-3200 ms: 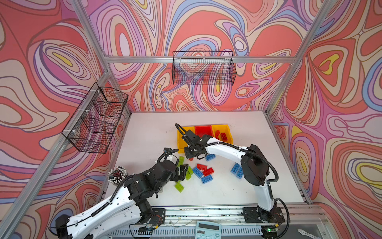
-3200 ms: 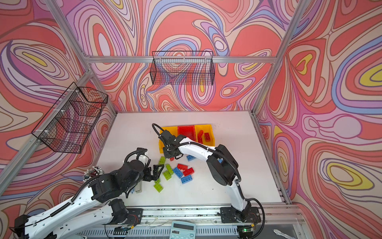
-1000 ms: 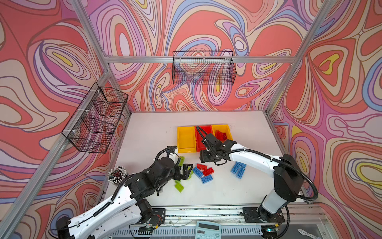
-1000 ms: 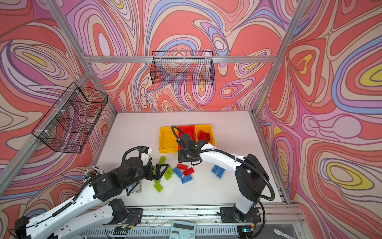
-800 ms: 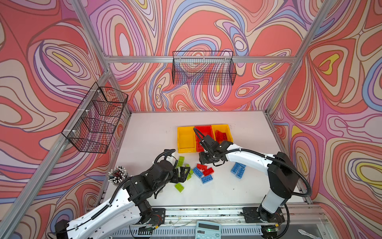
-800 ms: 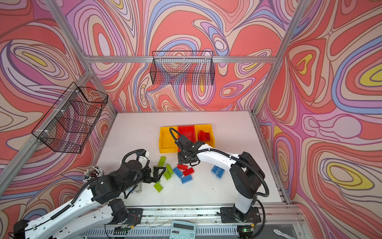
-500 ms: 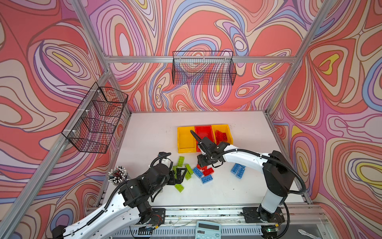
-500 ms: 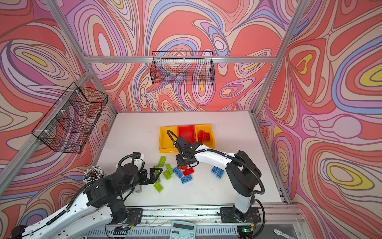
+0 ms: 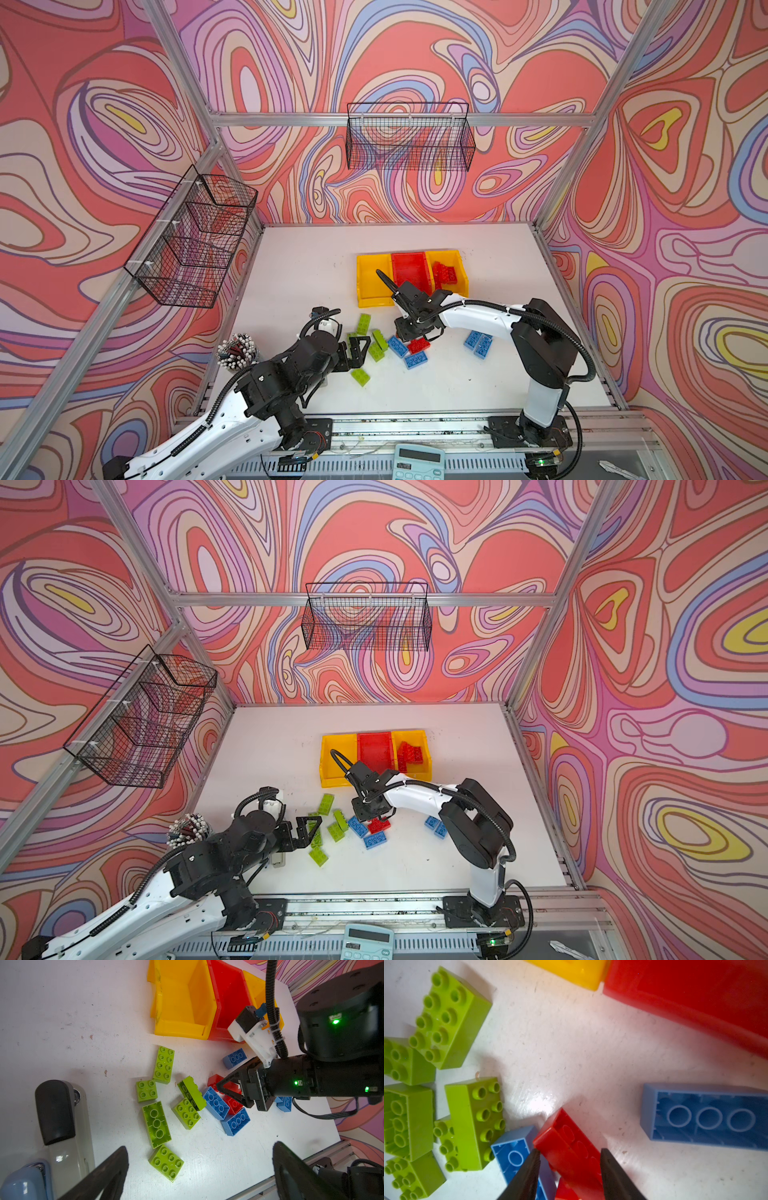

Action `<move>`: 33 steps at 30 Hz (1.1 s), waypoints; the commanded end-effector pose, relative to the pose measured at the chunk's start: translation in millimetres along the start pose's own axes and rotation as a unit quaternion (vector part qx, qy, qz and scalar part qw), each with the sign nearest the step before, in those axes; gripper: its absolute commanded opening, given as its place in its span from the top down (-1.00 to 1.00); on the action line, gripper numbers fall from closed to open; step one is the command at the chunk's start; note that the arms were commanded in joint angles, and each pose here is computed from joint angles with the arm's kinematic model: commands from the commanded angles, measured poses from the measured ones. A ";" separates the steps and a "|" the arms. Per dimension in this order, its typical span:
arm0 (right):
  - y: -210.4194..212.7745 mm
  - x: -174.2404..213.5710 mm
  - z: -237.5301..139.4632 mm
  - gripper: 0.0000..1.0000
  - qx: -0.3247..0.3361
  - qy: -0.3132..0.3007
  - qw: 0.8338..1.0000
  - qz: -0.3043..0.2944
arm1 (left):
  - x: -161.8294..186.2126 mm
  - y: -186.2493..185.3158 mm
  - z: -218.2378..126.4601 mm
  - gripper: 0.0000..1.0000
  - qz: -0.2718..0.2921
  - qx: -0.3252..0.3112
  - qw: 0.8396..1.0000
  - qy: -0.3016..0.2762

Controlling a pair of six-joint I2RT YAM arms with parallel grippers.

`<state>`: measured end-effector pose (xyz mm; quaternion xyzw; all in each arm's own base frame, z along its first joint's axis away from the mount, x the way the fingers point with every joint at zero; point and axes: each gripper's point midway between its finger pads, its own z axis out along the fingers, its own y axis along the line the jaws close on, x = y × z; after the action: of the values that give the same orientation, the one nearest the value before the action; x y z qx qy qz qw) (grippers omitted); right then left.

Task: Sort the legos into containers by color
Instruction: 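Move the right gripper to the red brick among the blue bricks and grasp, then carry the red brick into the yellow bin and open the right gripper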

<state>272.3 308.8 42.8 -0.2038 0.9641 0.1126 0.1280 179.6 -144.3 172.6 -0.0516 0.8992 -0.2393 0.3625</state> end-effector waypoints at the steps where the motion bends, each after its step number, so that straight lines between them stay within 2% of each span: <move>1: -13.5 14.0 14.0 0.08 0.033 0.022 0.999 -0.007 | -0.1 9.6 0.3 -1.00 -0.004 -0.021 1.000 -0.005; 12: -18.7 3.0 5.6 0.18 0.055 0.005 0.998 -0.001 | -7.6 2.3 3.4 -1.00 0.021 -0.023 0.999 -0.010; 21: -9.1 -12.6 9.3 0.55 0.044 -0.002 0.999 0.002 | -11.8 0.6 4.7 -1.00 0.042 -0.025 0.999 -0.018; 28: -16.2 -57.8 -34.3 0.65 0.050 -0.054 0.997 0.021 | -21.2 -5.7 4.3 -1.00 0.065 -0.024 0.997 -0.030; 33: -56.4 -99.0 -78.1 0.65 0.053 -0.100 0.992 0.063 | -30.1 -16.9 11.0 -1.00 0.095 -0.026 0.994 -0.034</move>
<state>344.2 303.2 100.7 -0.1523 0.9638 0.0961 0.1967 196.2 -150.4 175.8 0.0047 0.9039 -0.1836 0.3864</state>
